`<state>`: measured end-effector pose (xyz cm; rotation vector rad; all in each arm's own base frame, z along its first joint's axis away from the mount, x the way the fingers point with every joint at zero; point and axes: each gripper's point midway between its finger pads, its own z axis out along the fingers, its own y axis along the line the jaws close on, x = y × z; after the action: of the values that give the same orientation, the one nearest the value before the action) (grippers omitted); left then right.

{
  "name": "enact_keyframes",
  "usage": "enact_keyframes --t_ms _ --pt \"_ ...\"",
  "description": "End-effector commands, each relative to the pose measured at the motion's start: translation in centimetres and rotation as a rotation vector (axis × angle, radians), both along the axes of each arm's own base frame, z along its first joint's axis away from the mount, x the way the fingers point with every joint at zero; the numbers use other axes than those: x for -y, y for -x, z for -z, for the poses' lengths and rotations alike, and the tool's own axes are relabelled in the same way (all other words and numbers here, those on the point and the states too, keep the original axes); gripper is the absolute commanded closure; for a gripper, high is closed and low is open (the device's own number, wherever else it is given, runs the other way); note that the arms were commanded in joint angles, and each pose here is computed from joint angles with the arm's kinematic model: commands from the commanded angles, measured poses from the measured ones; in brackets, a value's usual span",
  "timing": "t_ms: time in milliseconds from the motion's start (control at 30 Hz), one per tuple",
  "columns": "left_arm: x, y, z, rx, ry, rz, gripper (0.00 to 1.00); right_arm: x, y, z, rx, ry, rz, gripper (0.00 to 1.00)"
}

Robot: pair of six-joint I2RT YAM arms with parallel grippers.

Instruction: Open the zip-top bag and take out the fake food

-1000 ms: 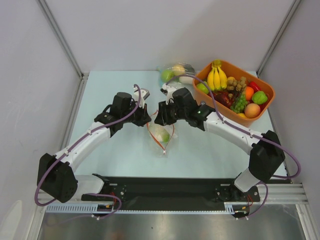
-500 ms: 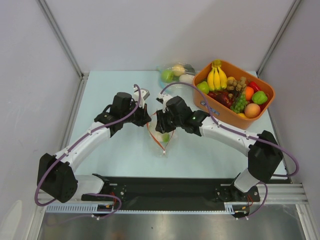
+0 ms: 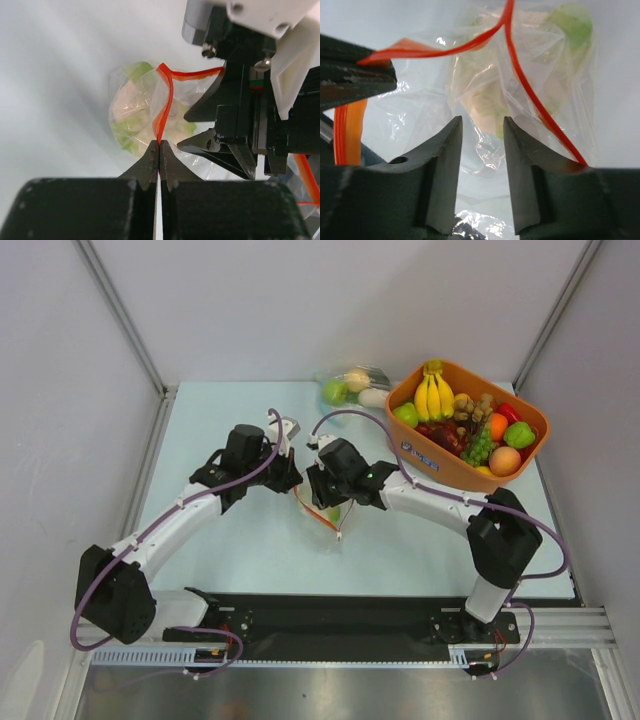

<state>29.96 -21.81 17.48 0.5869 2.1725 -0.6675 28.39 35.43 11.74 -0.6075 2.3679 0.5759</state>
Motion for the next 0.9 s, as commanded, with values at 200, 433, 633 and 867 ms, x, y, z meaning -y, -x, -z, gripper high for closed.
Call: enact_keyframes --t_ms 200,433,633,867 --pt "0.4 -0.3 -0.8 0.023 0.009 0.026 1.0 -0.2 -3.3 -1.0 0.1 0.035 0.083 0.24" --pt "0.5 -0.2 -0.7 0.02 0.01 0.027 1.0 -0.1 -4.4 0.6 0.095 0.037 0.092 0.22" --pt "0.5 -0.2 -0.6 0.016 0.011 0.03 1.0 -0.6 -4.7 2.9 0.06 0.0 0.063 0.16" --pt "0.6 -0.2 -0.5 0.011 0.013 0.034 1.0 -1.3 -4.6 4.4 0.012 -0.08 0.029 0.07"
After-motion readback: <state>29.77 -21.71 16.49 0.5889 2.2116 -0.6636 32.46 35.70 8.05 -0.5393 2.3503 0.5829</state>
